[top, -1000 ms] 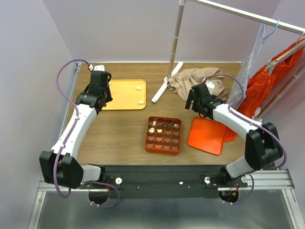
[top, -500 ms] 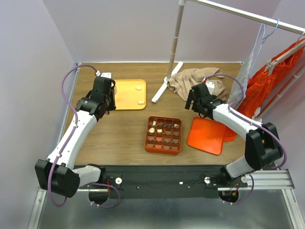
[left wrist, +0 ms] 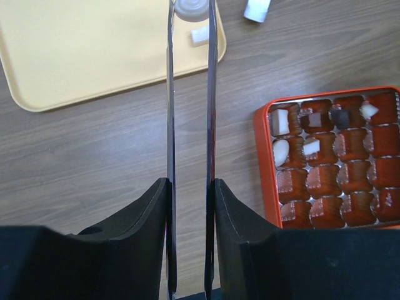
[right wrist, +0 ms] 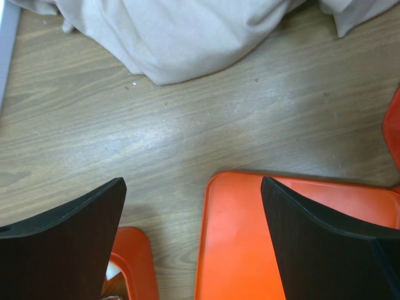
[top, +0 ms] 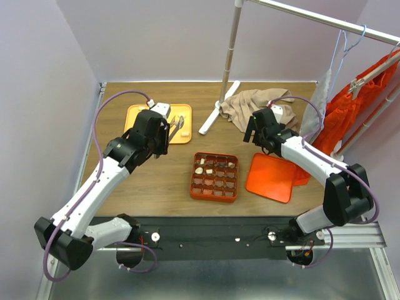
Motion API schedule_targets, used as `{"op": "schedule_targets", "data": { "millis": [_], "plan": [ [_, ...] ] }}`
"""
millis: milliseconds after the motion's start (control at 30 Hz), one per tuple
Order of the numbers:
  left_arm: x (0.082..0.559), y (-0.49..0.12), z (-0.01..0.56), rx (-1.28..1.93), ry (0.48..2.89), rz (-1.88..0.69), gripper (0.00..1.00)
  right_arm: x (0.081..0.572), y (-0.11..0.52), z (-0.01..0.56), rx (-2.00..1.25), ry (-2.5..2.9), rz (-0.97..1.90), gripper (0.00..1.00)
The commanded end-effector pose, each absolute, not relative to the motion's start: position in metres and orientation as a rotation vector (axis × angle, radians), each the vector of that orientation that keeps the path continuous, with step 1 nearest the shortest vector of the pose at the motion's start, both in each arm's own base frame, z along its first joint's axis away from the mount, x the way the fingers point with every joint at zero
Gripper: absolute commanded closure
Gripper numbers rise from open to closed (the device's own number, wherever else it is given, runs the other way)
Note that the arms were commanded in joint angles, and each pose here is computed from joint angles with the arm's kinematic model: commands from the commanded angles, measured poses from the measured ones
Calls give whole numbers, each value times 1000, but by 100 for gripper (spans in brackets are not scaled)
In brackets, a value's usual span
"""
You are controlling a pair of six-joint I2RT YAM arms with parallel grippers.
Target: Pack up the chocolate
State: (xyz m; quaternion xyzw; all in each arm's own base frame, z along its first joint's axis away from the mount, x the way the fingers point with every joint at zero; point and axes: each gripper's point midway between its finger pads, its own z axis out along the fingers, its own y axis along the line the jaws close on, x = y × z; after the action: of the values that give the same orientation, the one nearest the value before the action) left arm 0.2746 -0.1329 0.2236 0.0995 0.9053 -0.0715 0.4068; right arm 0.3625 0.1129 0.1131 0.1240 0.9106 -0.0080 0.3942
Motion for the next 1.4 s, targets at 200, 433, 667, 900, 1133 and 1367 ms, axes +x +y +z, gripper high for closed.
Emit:
{"op": "schedule_targets", "data": {
  "millis": [200,433,667,900,1133,1367],
  "plan": [
    [241,-156,242,383,2193,-363,83,373,118,165,368,2212,62,2],
    [216,-191,227,452,2256,-452,83,375,117,175,369,2193,63,2],
    [177,-224,231,507,2277,-553,83,372,116,167,370,2212,54,2],
    [140,-245,214,587,2336,-569,83,373,118,163,366,2224,58,2],
    [131,-245,208,609,2353,-532,83,374,119,161,358,2230,49,2],
    [128,-245,204,614,2359,-522,83,374,120,159,356,2236,53,2]
  ]
}}
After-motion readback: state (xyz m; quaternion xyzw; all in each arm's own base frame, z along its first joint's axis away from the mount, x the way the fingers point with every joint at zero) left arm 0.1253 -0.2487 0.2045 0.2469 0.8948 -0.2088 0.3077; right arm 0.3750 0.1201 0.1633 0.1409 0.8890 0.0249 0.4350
